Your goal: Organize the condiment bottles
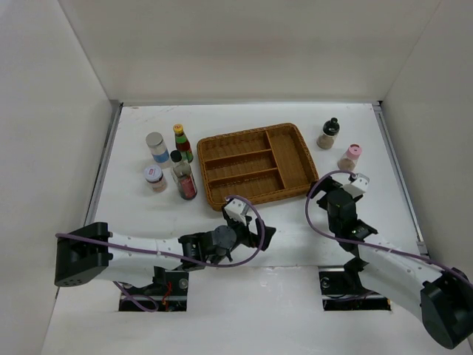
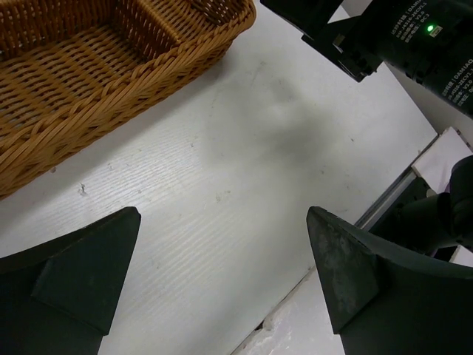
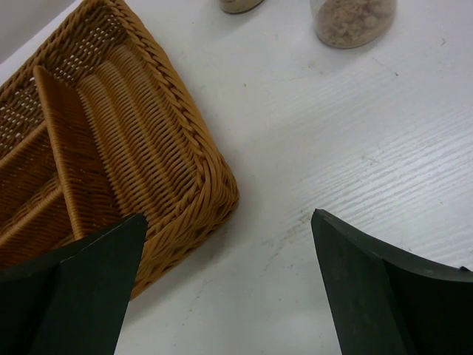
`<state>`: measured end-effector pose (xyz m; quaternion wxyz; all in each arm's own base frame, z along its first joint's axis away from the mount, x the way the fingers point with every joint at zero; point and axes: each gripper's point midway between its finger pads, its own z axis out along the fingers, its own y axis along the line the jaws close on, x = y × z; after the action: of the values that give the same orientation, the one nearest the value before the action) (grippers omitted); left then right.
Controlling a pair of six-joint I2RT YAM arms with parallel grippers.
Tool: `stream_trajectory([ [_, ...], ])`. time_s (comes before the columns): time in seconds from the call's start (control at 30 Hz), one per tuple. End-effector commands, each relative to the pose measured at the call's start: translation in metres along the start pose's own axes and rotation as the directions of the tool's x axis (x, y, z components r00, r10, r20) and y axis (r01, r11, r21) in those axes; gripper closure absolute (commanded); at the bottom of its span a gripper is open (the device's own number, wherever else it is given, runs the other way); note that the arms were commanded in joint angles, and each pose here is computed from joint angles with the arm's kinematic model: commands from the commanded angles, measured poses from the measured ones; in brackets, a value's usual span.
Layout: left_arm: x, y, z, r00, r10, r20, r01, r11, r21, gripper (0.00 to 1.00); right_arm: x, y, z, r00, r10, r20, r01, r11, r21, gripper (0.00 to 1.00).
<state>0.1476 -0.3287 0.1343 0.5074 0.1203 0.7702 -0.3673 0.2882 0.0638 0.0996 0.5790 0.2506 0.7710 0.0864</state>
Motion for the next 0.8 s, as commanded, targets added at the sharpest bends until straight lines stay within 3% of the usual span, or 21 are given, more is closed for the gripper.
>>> stream_trajectory([
  [0.0,-0.034,-0.017,0.000,0.995,-0.051,0.086,0.050,0.999,0.014,0.00,-0.012,0.017,-0.001,0.997,0.066,0.044,-0.063,0.996,-0.068,0.00],
  [0.33,-0.026,-0.012,0.001,0.995,-0.052,0.089,0.051,0.999,0.016,0.00,-0.019,0.040,-0.015,0.997,0.045,0.066,-0.034,0.987,-0.158,0.00],
  [0.43,-0.014,-0.009,-0.007,0.995,-0.053,0.085,0.050,0.998,0.039,0.00,-0.034,0.078,-0.037,0.994,0.071,0.087,-0.040,0.948,-0.315,0.00],
  [0.57,0.010,-0.001,-0.020,0.997,-0.047,0.068,0.042,0.997,0.069,0.00,-0.061,0.149,-0.083,0.995,0.038,0.093,0.021,0.826,-0.563,0.00],
  [0.6,0.015,0.002,-0.024,0.997,-0.049,0.065,0.044,0.996,0.076,0.00,-0.065,0.170,-0.094,0.996,0.009,0.085,0.046,0.782,-0.622,0.03],
  [0.63,0.020,0.003,-0.027,0.997,-0.049,0.059,0.044,0.995,0.087,0.00,-0.066,0.191,-0.105,0.997,-0.021,0.072,0.064,0.732,-0.678,0.16],
  [0.7,0.027,0.004,-0.035,0.997,-0.057,0.055,0.050,0.993,0.111,0.00,-0.058,0.231,-0.124,0.995,-0.090,0.034,0.083,0.626,-0.775,0.53],
  [0.77,0.032,0.002,-0.042,0.996,-0.072,0.050,0.065,0.989,0.135,0.00,-0.045,0.265,-0.136,0.987,-0.158,0.001,0.088,0.541,-0.836,0.62],
])
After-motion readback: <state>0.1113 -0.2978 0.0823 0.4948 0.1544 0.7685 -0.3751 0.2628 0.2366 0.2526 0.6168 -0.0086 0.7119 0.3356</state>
